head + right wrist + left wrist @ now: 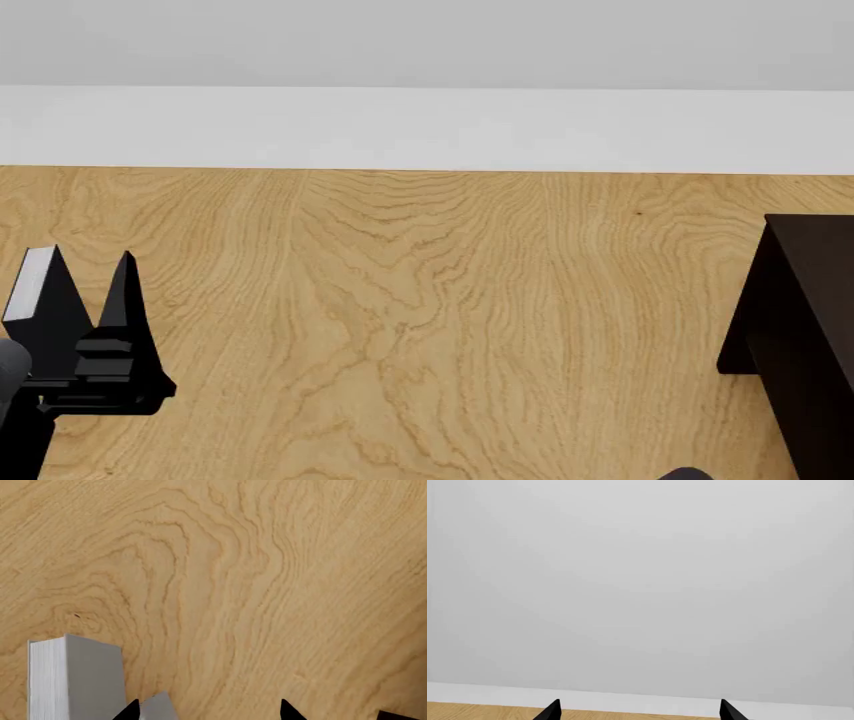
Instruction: Pick up the book on the right and place it on the cabinet shelf.
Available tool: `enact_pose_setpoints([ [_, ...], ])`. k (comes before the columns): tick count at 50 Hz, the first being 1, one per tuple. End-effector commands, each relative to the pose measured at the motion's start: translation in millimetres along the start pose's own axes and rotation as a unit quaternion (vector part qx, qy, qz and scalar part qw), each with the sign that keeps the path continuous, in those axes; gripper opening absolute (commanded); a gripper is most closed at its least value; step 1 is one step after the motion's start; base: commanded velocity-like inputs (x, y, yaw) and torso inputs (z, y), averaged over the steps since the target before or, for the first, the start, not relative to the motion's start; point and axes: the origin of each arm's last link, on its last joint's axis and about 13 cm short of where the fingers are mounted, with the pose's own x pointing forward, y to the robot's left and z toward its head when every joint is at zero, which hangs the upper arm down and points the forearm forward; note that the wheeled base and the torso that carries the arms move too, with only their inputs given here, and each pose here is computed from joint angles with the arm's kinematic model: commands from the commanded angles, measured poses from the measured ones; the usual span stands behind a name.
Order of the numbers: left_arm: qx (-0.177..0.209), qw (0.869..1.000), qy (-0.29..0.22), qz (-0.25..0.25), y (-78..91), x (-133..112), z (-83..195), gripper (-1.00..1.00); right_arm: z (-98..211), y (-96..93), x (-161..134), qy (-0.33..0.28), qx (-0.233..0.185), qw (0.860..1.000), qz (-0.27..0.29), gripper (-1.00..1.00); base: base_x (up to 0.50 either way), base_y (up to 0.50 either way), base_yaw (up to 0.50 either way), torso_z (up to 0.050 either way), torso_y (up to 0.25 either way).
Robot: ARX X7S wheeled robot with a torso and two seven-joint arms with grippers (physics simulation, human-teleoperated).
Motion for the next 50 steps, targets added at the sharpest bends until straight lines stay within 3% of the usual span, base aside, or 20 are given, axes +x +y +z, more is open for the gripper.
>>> enact_pose_setpoints([
  [1,0.0,1.0,0.0,-0.001,-0.2,-0.3,0.9,1.0,-5.8,4.3,-5.6,0.015,-0.015,1.0,0.006,1.0,0.0,0.0,0.0,0.0,0.0],
  [26,-0.004,1.0,-0.004,0.001,1.2,-1.4,4.4,1.0,-12.5,22.3,-15.0,0.05,-0.082,0.994,0.044,1.0,0.0,0.0,0.0,0.0,0.0],
  [50,-0.001,1.0,-0.002,0.0,0.0,-1.3,1.6,1.0,-37.0,15.9,-0.5,0.093,-0.053,0.993,0.041,1.0,0.0,0.0,0.0,0.0,0.0],
])
